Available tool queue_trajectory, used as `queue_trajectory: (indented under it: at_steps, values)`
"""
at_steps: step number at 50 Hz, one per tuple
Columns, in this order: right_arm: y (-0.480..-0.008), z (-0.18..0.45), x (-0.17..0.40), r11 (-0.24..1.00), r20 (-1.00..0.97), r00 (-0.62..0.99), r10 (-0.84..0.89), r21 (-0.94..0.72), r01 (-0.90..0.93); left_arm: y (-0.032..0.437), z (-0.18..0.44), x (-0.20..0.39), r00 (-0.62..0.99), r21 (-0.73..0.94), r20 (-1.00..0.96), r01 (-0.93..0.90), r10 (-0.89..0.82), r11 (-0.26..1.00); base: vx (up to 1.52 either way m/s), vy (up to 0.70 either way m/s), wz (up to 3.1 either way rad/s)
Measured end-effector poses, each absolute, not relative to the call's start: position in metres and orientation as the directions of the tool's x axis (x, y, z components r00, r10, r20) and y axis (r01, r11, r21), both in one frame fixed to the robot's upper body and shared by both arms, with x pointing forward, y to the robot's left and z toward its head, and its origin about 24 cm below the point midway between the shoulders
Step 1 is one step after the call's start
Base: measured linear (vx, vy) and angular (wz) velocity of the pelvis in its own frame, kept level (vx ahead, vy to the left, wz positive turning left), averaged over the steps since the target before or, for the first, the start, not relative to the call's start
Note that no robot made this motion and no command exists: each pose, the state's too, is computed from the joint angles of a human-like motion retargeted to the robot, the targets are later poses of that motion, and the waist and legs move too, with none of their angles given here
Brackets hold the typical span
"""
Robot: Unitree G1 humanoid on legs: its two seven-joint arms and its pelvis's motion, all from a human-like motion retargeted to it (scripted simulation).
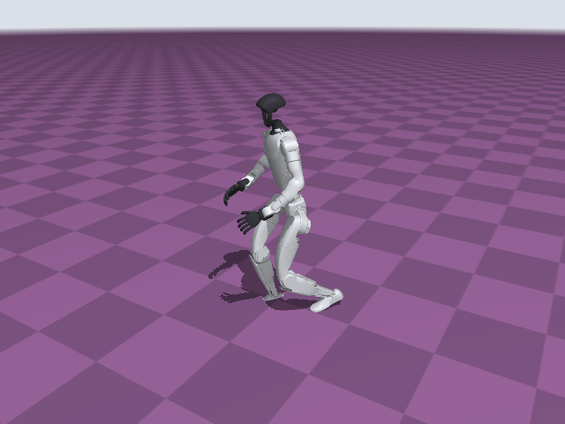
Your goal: Sport exercise
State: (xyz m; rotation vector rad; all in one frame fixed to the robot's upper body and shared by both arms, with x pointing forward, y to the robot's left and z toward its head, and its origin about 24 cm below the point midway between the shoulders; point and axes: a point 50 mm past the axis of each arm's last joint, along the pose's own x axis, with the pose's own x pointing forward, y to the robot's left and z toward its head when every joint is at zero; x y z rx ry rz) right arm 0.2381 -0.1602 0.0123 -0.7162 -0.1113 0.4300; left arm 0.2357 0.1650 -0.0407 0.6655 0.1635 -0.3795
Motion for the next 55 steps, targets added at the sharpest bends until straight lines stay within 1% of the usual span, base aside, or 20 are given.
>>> queue_trajectory:
  at_steps: [5, 9, 14, 19, 23, 28, 37, 43, 46, 53, 55]
  values:
    - [-0.182, -0.030, 0.232, 0.661, -0.207, 0.940, 0.272, -0.670, -0.339, 0.160, -0.044, 0.246, 0.919, 0.616, -0.270, 0.395, -0.289, 0.682, -0.27, 0.09, -0.02]
    - [-0.197, -0.055, 0.228, 0.687, -0.298, 0.946, 0.127, -0.662, -0.301, 0.162, -0.042, 0.258, 0.931, 0.667, -0.249, 0.364, -0.266, 0.650, -0.36, 0.10, 0.46]
    - [-0.208, -0.077, 0.222, 0.721, -0.393, 0.919, 0.003, -0.637, -0.274, 0.181, -0.048, 0.261, 0.944, 0.700, -0.280, 0.325, -0.175, 0.636, -0.32, 0.10, -0.08]
    - [-0.217, -0.098, 0.205, 0.727, -0.515, 0.855, -0.051, -0.606, -0.322, 0.204, -0.072, 0.241, 0.914, 0.686, -0.401, 0.343, -0.060, 0.642, -0.24, 0.04, -0.37]
    - [-0.225, -0.111, 0.188, 0.728, -0.605, 0.792, -0.078, -0.578, -0.369, 0.220, -0.097, 0.212, 0.846, 0.641, -0.532, 0.387, 0.020, 0.663, -0.18, 0.01, -0.02]
    - [-0.233, -0.122, 0.172, 0.736, -0.672, 0.733, -0.110, -0.550, -0.394, 0.235, -0.121, 0.172, 0.734, 0.564, -0.672, 0.427, 0.094, 0.707, -0.15, 0.00, 0.11]
    - [-0.233, -0.126, 0.169, 0.759, -0.684, 0.715, -0.144, -0.540, -0.364, 0.248, -0.143, 0.117, 0.587, 0.469, -0.793, 0.421, 0.160, 0.776, -0.11, 0.00, 0.06]
    - [-0.224, -0.123, 0.180, 0.763, -0.667, 0.734, -0.128, -0.540, -0.357, 0.251, -0.145, 0.107, 0.557, 0.446, -0.813, 0.408, 0.170, 0.796, -0.06, -0.03, 0.00]
    - [-0.216, -0.124, 0.182, 0.762, -0.665, 0.739, -0.108, -0.533, -0.368, 0.246, -0.148, 0.104, 0.551, 0.431, -0.820, 0.411, 0.158, 0.803, -0.11, -0.10, -0.01]
    - [-0.193, -0.116, 0.202, 0.741, -0.619, 0.785, -0.036, -0.543, -0.395, 0.238, -0.144, 0.118, 0.599, 0.436, -0.789, 0.391, 0.136, 0.810, -0.09, -0.16, -0.10]
    - [-0.185, -0.107, 0.219, 0.731, -0.585, 0.811, -0.010, -0.558, -0.393, 0.242, -0.137, 0.134, 0.637, 0.457, -0.758, 0.365, 0.141, 0.811, -0.04, -0.20, -0.43]
